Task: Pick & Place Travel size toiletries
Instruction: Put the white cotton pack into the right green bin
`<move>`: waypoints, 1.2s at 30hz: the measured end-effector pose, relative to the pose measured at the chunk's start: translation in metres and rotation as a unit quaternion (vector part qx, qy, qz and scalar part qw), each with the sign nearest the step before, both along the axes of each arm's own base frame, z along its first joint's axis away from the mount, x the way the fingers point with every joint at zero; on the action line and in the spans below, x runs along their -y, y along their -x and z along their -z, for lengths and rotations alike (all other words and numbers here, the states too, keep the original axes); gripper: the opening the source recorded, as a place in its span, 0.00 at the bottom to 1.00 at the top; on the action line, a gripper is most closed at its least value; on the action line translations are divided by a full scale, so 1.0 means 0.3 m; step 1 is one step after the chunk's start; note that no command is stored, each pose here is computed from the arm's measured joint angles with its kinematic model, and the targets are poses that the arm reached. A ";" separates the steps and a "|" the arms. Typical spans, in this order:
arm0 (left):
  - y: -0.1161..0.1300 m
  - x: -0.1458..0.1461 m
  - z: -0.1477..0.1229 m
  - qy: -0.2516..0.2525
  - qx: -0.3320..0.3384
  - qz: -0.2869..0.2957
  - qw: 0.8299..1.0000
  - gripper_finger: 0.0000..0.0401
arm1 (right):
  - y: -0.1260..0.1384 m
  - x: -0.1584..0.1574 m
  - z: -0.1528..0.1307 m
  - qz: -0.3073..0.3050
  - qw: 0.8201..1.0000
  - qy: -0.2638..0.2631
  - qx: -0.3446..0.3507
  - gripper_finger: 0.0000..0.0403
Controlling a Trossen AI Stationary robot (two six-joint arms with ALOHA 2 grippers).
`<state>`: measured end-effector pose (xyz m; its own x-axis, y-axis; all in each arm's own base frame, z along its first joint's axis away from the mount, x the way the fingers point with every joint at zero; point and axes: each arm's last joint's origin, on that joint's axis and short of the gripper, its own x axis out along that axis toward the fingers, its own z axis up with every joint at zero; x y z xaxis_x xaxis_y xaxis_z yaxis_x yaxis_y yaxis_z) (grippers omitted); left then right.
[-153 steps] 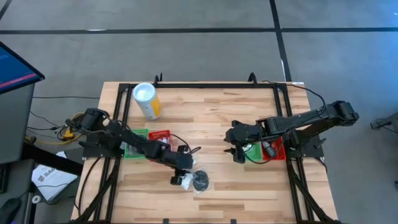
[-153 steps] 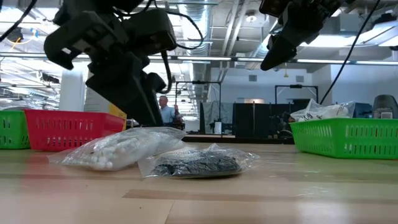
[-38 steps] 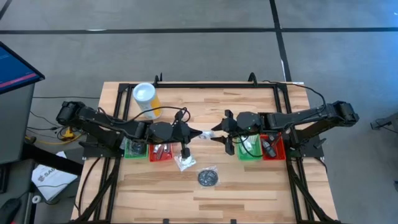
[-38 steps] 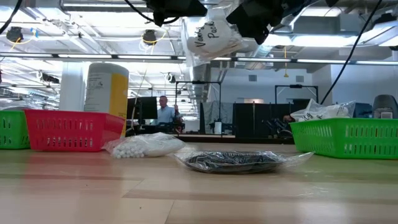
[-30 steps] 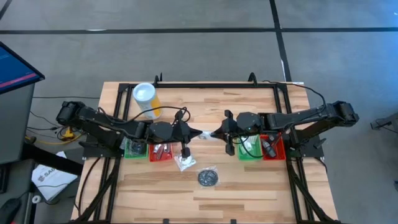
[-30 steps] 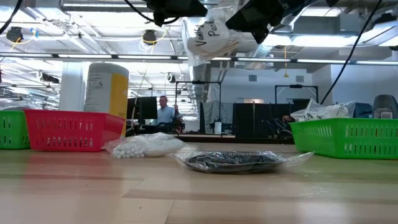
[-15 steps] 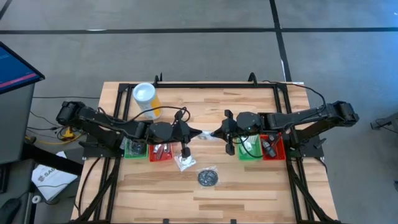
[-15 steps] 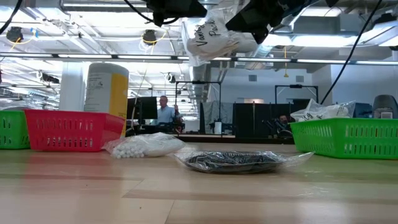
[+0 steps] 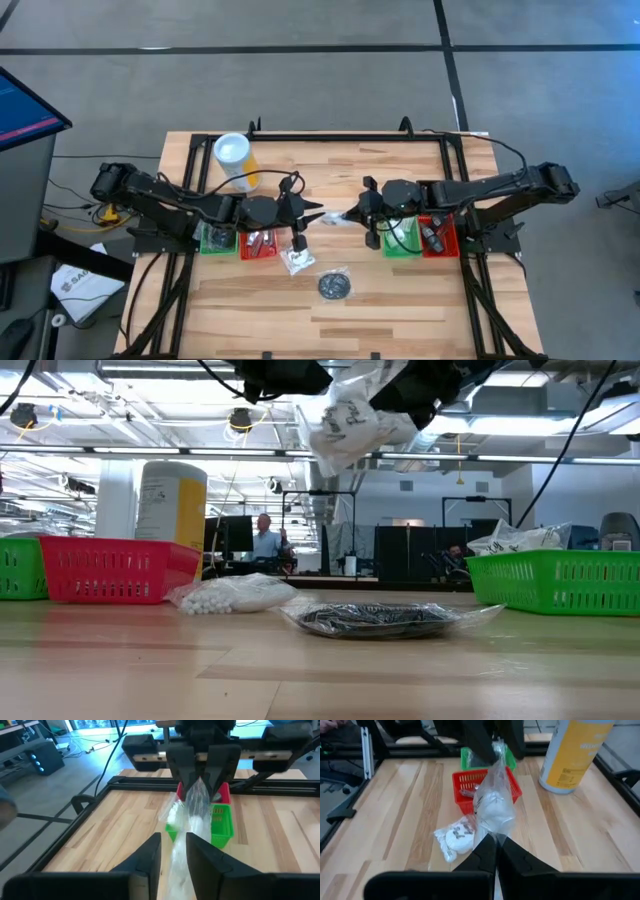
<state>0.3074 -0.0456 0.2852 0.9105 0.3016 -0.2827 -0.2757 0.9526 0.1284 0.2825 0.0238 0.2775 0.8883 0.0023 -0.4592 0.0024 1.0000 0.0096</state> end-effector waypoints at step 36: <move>0.006 0.000 0.003 0.000 -0.008 0.001 1.000 0.20 | 0.336 -0.123 0.000 0.145 0.968 -0.025 -0.204 0.00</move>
